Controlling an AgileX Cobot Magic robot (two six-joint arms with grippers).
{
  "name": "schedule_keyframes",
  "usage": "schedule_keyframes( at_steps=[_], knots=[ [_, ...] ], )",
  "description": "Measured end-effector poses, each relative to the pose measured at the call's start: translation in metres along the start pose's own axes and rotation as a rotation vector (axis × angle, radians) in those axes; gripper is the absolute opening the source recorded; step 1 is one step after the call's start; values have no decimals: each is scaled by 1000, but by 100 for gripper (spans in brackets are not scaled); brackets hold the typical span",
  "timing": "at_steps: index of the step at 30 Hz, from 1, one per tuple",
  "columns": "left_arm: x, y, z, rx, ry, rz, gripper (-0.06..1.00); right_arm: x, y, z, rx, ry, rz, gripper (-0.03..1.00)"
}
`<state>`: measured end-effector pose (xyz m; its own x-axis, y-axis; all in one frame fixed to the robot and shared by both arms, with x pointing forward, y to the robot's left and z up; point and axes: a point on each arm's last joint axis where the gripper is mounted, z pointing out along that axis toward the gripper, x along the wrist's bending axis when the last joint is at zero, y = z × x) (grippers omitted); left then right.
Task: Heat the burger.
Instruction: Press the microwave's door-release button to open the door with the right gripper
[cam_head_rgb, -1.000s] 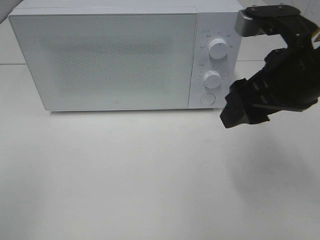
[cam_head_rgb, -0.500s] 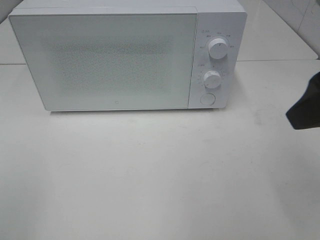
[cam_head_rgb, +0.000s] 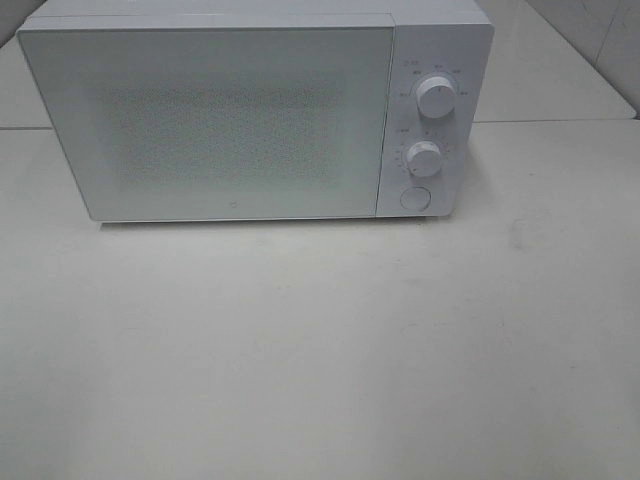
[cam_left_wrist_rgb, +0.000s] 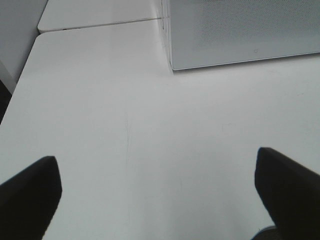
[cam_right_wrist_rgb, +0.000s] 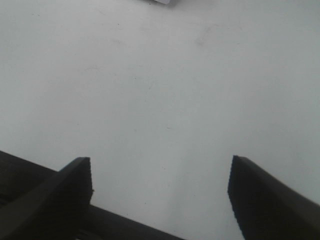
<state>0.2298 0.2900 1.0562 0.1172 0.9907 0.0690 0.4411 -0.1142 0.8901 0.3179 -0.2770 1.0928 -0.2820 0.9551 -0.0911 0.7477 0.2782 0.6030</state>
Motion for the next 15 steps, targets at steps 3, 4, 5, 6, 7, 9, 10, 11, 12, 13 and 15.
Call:
schedule_keyframes(
  at_steps=[3, 4, 5, 6, 7, 9, 10, 11, 12, 13, 15],
  knots=[
    [0, 0, 0, 0, 0, 0, 97, -6, -13, 0, -29, -36, 53, 75],
    [0, 0, 0, 0, 0, 0, 97, -8, -17, -1, -49, -51, 75, 75],
    [0, 0, 0, 0, 0, 0, 97, -8, -17, -1, -49, -51, 75, 75],
    [0, 0, 0, 0, 0, 0, 97, -11, -25, -3, -95, -79, 111, 75],
    [0, 0, 0, 0, 0, 0, 97, -12, -28, -4, -115, -95, 128, 75],
    [0, 0, 0, 0, 0, 0, 97, -14, -35, -7, -168, -121, 158, 75],
    [0, 0, 0, 0, 0, 0, 97, -14, -35, -7, -168, -121, 158, 75],
    [0, 0, 0, 0, 0, 0, 97, -14, -38, -8, -190, -125, 171, 75],
    [0, 0, 0, 0, 0, 0, 97, -14, -43, -10, -235, -139, 193, 75],
    [0, 0, 0, 0, 0, 0, 97, -14, -46, -10, -258, -148, 208, 75],
    [0, 0, 0, 0, 0, 0, 97, -12, -52, -10, -299, -155, 233, 75]
  ],
)
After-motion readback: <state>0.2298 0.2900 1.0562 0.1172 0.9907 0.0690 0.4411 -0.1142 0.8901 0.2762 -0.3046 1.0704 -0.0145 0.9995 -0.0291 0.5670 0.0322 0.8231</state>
